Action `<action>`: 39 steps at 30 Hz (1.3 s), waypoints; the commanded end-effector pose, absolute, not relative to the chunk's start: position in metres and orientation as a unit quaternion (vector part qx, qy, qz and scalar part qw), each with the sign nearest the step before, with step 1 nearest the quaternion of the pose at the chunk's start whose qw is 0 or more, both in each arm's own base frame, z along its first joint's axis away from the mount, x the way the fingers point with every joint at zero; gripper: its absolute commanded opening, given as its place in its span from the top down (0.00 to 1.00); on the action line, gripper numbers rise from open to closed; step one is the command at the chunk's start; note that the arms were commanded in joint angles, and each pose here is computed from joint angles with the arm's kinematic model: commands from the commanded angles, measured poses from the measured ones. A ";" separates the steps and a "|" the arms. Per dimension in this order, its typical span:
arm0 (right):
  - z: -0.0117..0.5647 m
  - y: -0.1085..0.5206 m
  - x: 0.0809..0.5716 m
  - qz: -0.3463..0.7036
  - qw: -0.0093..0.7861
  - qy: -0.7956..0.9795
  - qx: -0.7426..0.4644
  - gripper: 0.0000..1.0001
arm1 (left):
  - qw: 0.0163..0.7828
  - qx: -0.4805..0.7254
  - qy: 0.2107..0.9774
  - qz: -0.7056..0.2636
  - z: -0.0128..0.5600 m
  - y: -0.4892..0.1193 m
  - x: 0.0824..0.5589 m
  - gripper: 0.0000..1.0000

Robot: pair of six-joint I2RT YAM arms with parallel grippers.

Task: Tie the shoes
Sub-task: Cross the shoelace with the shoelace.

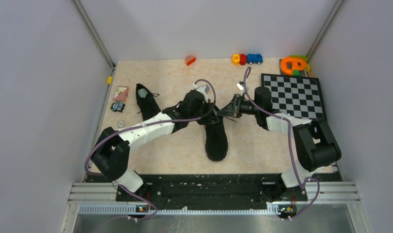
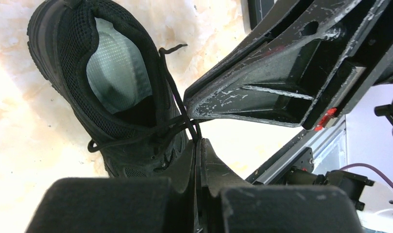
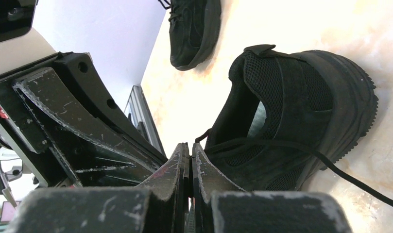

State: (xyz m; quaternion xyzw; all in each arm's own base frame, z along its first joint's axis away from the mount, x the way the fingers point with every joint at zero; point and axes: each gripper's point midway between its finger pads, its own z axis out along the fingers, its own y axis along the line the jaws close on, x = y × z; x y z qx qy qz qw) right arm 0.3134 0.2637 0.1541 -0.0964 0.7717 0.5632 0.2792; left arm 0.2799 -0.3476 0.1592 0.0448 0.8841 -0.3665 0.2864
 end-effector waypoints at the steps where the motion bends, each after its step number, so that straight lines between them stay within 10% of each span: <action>1: 0.190 0.270 0.325 0.564 0.325 0.752 -0.104 1.00 | 0.310 0.054 0.881 -0.352 0.150 -0.350 0.289 1.00; 28: 0.188 0.274 0.331 0.556 0.311 0.768 -0.064 1.00 | 0.418 0.015 0.847 -0.327 0.167 -0.325 0.314 1.00; 39: 0.192 0.275 0.331 0.557 0.311 0.767 -0.064 1.00 | 0.452 0.001 0.836 -0.309 0.195 -0.302 0.312 0.77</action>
